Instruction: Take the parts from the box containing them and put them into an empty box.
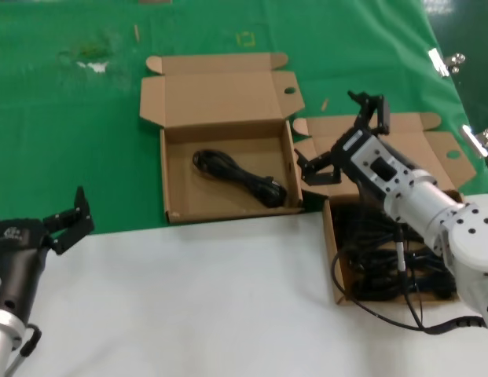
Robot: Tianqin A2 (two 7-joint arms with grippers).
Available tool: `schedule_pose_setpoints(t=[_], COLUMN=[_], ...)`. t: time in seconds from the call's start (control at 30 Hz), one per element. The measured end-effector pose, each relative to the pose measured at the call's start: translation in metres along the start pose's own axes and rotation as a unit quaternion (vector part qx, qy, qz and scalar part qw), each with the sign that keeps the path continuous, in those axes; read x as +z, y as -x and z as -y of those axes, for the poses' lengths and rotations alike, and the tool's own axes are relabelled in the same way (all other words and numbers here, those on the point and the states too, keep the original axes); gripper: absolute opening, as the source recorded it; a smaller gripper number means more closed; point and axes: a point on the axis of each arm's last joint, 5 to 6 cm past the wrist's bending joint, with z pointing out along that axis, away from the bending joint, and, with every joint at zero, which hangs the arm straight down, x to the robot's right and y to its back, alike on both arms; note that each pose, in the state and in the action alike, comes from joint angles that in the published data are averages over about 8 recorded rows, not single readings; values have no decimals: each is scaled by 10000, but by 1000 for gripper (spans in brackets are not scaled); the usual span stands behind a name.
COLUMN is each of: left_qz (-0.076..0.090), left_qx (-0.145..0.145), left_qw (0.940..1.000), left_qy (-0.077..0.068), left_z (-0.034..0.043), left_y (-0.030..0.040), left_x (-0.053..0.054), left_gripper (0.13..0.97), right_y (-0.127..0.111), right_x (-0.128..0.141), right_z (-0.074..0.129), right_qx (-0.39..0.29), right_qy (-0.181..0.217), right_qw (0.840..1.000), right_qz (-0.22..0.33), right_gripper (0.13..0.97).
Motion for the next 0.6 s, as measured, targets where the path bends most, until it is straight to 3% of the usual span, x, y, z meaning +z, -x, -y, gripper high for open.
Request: schedule_pose_setpoints(t=[0.6], left_qz=[0], left_qx=[-1], left_qw=[10000], left_qy=[0], left_z=[0], left_y=[0], left_x=[0], left_gripper=[966], right_y=[141], right_x=[-244], right_z=[-66], right_qx=[704], right_qy=[-32], right_qw=[9971], right_qz=[-301], right_gripper=[966])
